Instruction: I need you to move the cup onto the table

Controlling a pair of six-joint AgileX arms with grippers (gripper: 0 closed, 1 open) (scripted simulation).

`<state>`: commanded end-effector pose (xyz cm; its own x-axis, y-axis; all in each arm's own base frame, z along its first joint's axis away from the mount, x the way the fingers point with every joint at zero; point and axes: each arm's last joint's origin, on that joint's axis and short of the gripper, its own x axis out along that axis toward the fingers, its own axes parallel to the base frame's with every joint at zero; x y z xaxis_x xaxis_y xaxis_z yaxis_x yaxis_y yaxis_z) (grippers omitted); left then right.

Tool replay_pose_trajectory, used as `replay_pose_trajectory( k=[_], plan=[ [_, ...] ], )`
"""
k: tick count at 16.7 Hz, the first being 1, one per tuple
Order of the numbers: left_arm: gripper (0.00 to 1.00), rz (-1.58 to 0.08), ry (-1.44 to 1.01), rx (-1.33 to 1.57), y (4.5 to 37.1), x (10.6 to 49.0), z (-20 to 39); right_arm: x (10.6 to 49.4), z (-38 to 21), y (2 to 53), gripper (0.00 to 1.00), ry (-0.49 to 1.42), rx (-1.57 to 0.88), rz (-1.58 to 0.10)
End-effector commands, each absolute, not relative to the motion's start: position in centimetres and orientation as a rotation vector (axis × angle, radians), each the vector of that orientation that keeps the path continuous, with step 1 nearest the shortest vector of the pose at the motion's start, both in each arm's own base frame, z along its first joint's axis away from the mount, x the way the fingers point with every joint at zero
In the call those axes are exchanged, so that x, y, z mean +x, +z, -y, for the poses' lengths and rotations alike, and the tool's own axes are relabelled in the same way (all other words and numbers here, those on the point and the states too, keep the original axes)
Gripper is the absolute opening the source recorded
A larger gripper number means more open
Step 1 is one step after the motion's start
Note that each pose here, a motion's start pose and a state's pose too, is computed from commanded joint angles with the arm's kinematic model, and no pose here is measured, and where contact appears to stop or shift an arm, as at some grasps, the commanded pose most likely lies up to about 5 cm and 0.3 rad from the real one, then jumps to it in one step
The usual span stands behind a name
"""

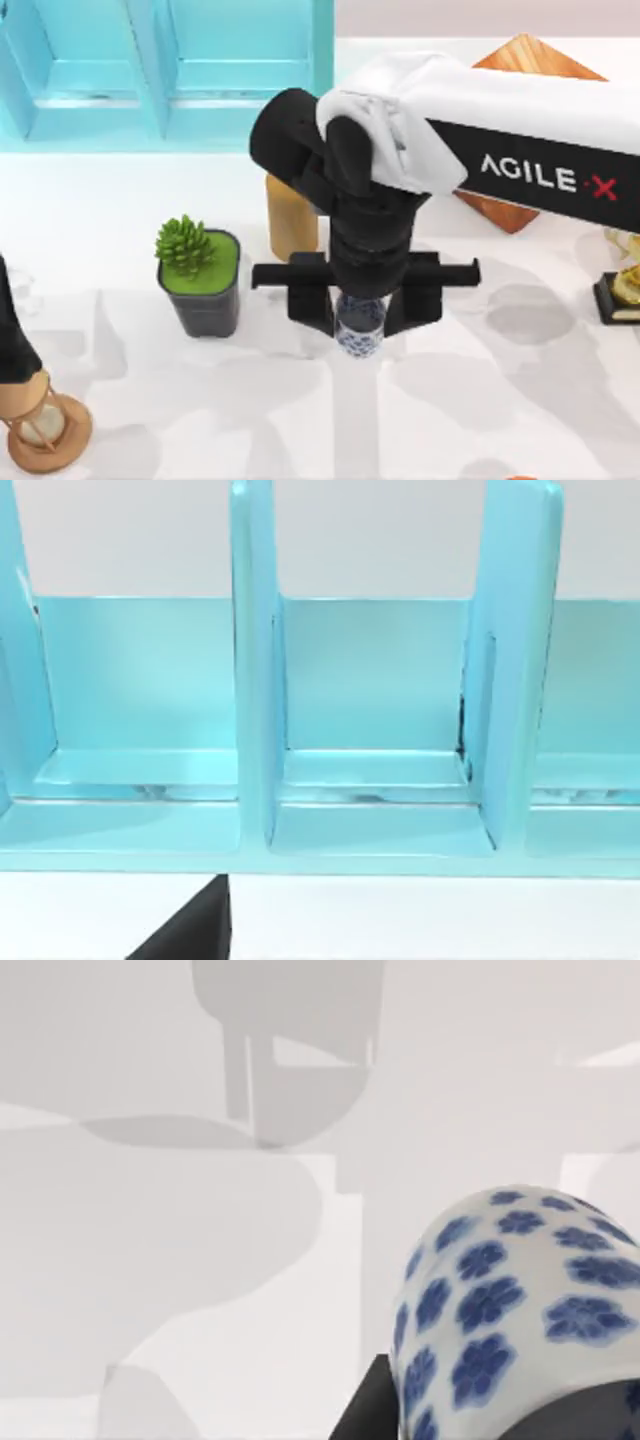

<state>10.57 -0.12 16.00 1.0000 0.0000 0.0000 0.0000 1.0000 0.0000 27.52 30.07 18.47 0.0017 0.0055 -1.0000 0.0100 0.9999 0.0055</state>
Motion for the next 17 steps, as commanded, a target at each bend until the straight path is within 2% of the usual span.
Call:
replay_pose_trajectory(
  k=[11, 17],
  plan=[
    [1.0, 0.0, 0.0, 0.0, 16.0, 10.57, 0.12, 27.52, -30.07, 18.47, 0.98, -0.004, 0.012, -1.569],
    [1.0, 0.0, 0.0, 0.0, 16.0, 10.57, 0.12, 27.52, -30.07, 18.47, 1.0, -0.004, 0.012, -1.569]
  ],
)
